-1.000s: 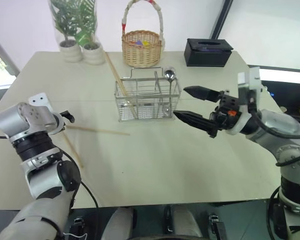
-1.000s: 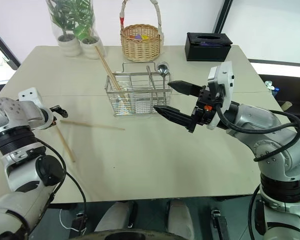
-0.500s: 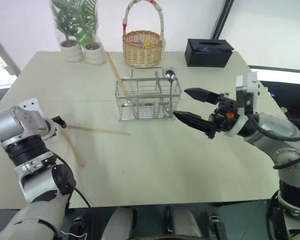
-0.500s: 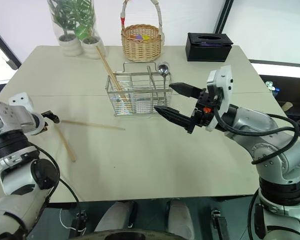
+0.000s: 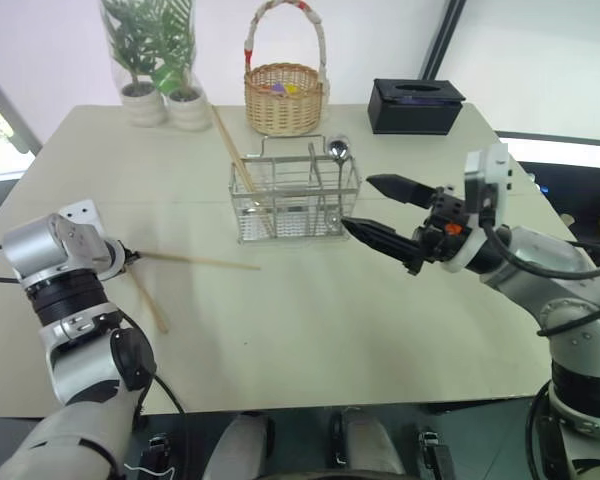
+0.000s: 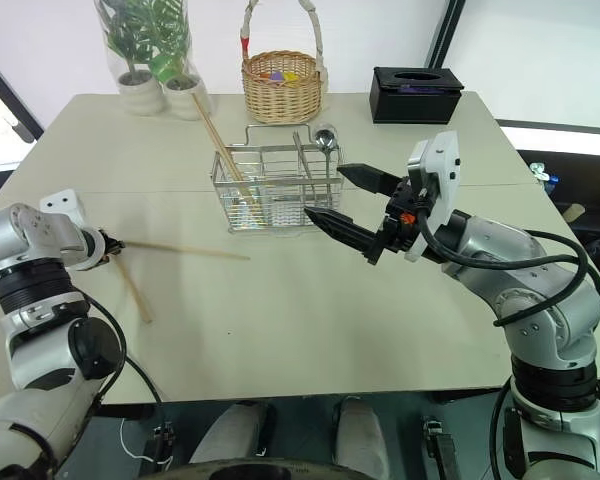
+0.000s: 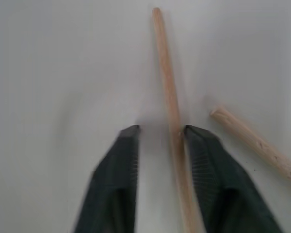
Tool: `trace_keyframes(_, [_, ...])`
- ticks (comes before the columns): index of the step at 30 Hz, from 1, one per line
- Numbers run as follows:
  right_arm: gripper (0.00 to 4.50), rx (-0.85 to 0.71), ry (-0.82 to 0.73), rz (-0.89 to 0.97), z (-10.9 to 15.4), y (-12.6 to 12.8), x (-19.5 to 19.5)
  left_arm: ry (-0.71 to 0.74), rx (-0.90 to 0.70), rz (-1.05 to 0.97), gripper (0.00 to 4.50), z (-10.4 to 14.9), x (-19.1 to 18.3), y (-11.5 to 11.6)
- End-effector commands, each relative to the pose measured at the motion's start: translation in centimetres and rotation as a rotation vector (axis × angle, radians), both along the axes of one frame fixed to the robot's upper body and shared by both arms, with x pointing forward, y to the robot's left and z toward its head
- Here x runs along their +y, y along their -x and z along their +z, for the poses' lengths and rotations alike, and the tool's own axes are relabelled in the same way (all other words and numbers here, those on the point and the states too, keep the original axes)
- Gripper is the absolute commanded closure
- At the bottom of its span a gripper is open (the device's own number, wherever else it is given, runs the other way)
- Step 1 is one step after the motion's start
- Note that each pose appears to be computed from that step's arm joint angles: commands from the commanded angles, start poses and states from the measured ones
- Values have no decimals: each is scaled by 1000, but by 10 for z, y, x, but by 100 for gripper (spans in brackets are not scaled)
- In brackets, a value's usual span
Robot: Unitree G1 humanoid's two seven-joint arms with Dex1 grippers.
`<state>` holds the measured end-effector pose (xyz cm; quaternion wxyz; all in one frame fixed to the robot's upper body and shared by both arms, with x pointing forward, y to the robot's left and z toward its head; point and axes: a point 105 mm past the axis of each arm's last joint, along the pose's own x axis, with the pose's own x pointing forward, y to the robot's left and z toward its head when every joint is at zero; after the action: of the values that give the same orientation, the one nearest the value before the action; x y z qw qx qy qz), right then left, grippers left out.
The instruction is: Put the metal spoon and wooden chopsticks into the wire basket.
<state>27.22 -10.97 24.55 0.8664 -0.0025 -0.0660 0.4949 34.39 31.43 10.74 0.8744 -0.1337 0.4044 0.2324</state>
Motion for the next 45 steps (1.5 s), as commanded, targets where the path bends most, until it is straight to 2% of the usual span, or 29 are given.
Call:
trace_keyframes(1, [0, -68, -22, 6, 15, 5, 1, 1, 17, 2, 440, -2, 0, 0])
trace_keyframes(11, [0, -66, 4, 11, 14, 6, -3, 17, -16, 38, 440, 4, 1, -5])
trace_keyframes(16, [0, -58, 44, 33, 10, 9, -5, -43, -164, 82, 440, 32, 20, -17])
trace_keyframes(21, [0, -52, 66, 56, 9, 13, -8, -23, -343, 140, 440, 60, 36, -29])
trace_keyframes(27, [0, -52, 73, 58, 10, 12, -9, 13, -637, 48, 440, 113, 25, -53])
trace_keyframes(31, [0, -49, 77, 50, 8, 11, -11, -36, -992, -54, 440, 188, 9, -58])
trace_keyframes(33, [0, -46, 80, 48, 8, 10, -12, 48, -1220, -117, 440, 235, -8, -54])
trace_keyframes(37, [0, -45, 85, 40, 9, 9, -12, 159, -1471, -247, 440, 293, -44, -45])
trace_keyframes(40, [0, -50, 82, 35, 10, 9, -12, 226, -1518, -372, 440, 310, -81, -47])
trace_keyframes(45, [0, -56, 80, 18, 7, 9, -12, 228, -1486, -546, 440, 304, -131, -53])
